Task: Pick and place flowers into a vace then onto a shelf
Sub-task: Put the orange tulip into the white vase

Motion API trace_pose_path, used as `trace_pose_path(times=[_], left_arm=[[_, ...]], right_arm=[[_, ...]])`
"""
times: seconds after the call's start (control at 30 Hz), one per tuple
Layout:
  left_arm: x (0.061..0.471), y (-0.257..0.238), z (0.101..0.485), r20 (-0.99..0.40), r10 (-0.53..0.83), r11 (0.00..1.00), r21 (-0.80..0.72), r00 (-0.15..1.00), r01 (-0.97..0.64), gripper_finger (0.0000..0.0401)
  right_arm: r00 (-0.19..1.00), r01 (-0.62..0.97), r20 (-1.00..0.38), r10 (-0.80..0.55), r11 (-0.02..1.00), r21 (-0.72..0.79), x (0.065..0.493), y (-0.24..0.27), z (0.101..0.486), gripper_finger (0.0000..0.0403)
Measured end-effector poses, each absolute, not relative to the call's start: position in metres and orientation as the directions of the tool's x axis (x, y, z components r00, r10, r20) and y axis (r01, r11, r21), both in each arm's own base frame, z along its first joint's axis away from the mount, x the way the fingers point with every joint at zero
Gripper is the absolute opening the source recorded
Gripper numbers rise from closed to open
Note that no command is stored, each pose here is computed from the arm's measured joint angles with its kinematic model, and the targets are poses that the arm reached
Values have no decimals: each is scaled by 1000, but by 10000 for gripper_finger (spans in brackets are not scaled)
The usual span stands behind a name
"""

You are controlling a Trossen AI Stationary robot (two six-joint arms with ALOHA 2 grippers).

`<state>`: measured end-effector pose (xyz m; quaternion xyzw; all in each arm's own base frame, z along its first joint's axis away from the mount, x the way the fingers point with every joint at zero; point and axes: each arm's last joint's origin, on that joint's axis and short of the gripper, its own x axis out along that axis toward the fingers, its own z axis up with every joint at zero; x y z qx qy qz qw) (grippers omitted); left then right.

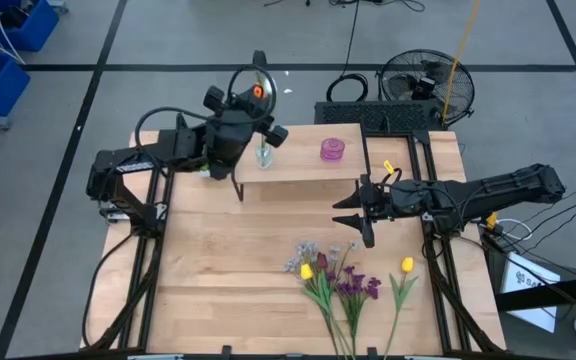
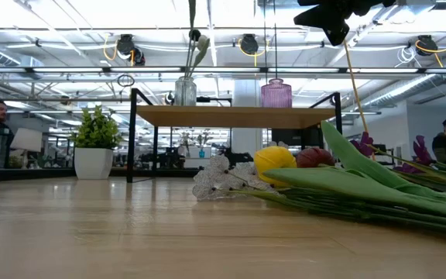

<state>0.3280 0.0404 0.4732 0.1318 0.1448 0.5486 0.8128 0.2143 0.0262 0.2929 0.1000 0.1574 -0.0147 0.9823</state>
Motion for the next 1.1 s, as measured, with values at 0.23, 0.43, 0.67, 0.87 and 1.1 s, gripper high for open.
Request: trace_pose_path(times=[0.23,0.43,0.67,0.87,1.1], left_arm=[[328,26,468,-117,911,410,368,396,-834,206],[325,26,459,-165,912,411,364,376,-836,213],[325,24,456,-198,884,466,322,423,-824,213],[326,17,456,-197,877,479,328,438,-814,214],[324,5,452,-217,863,505,319,457,-802,214]], right_arm=[[950,60,-312,3,980,192,214,26,293,160],[950,60,-312,3,979,193,214,26,293,160],[950,61,-312,3,979,194,214,26,293,160],[950,61,-312,3,979,194,214,26,293,160],[950,61,-312,3,979,195,214,26,293,160]])
